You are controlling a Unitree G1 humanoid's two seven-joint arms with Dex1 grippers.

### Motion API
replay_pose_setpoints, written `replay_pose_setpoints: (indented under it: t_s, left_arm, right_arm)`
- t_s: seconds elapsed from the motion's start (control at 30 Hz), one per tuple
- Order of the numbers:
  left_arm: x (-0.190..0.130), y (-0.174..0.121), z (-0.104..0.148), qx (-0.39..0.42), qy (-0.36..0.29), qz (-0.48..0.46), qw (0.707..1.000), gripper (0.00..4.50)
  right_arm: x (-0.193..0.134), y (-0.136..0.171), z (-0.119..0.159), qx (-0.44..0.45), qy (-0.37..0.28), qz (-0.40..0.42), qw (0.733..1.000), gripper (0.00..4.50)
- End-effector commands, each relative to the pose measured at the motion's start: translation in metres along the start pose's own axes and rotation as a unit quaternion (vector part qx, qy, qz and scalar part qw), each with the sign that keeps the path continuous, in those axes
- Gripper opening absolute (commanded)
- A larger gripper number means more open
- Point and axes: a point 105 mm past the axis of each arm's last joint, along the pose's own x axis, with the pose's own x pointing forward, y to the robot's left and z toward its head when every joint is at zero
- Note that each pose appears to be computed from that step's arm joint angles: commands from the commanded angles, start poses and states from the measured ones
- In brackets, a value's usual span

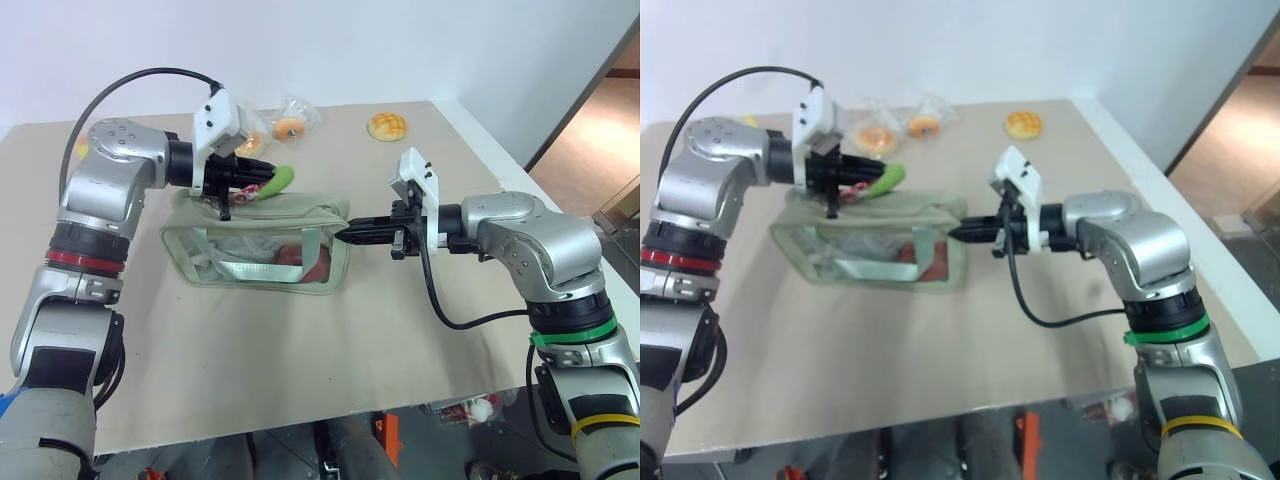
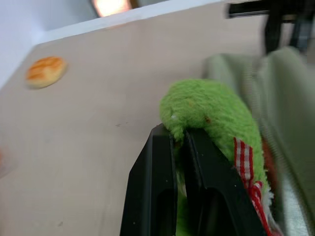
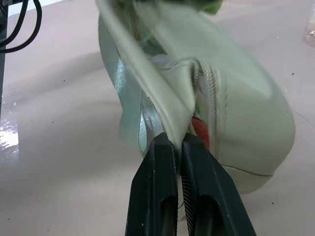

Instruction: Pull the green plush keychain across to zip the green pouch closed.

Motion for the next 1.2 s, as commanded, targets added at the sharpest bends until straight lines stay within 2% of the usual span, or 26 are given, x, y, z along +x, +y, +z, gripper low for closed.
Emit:
replay_pose_setpoints:
  t_s: [0.03, 0.17, 0.33, 0.47, 0.73, 0.83, 0.93, 1.1, 1.2]
  left_arm:
    - [0.011, -0.007, 0.025, 0.03, -0.031, -0.03, 0.999, 0.31]
    - [0.018, -0.011, 0.048, 0.034, -0.068, -0.052, 0.996, 0.31]
    - [0.026, -0.015, 0.036, 0.057, -0.022, -0.067, 0.996, 0.31]
    - [0.026, -0.012, 0.036, 0.047, -0.026, -0.062, 0.997, 0.31]
    - [0.002, -0.007, 0.027, 0.034, -0.019, -0.031, 0.999, 0.31]
    - [-0.018, 0.002, 0.033, 0.02, -0.037, 0.007, 0.999, 0.31]
    - [-0.033, -0.002, 0.045, 0.0, -0.075, 0.005, 0.997, 0.31]
    - [-0.038, -0.014, 0.044, -0.019, -0.079, -0.01, 0.997, 0.31]
    - [-0.04, -0.018, 0.044, -0.038, -0.084, -0.017, 0.996, 1.16]
  right_arm:
    - [-0.004, 0.003, 0.016, -0.024, -0.02, 0.003, 1.0, 0.0]
    - [-0.004, 0.003, 0.015, -0.022, -0.02, 0.002, 1.0, 0.0]
    - [-0.003, 0.003, 0.015, -0.021, -0.021, 0.003, 1.0, 0.0]
    - [-0.002, 0.004, 0.015, -0.02, -0.023, 0.005, 1.0, 0.0]
    - [-0.002, 0.004, 0.015, -0.019, -0.022, 0.006, 1.0, 0.0]
    - [-0.002, 0.004, 0.014, -0.018, -0.02, 0.006, 1.0, 0.0]
    - [-0.002, 0.004, 0.014, -0.019, -0.02, 0.006, 1.0, 0.0]
    - [-0.001, 0.002, 0.014, -0.02, -0.021, 0.007, 1.0, 0.0]
    - [0.0, 0.002, 0.015, -0.021, -0.022, 0.008, 1.0, 0.0]
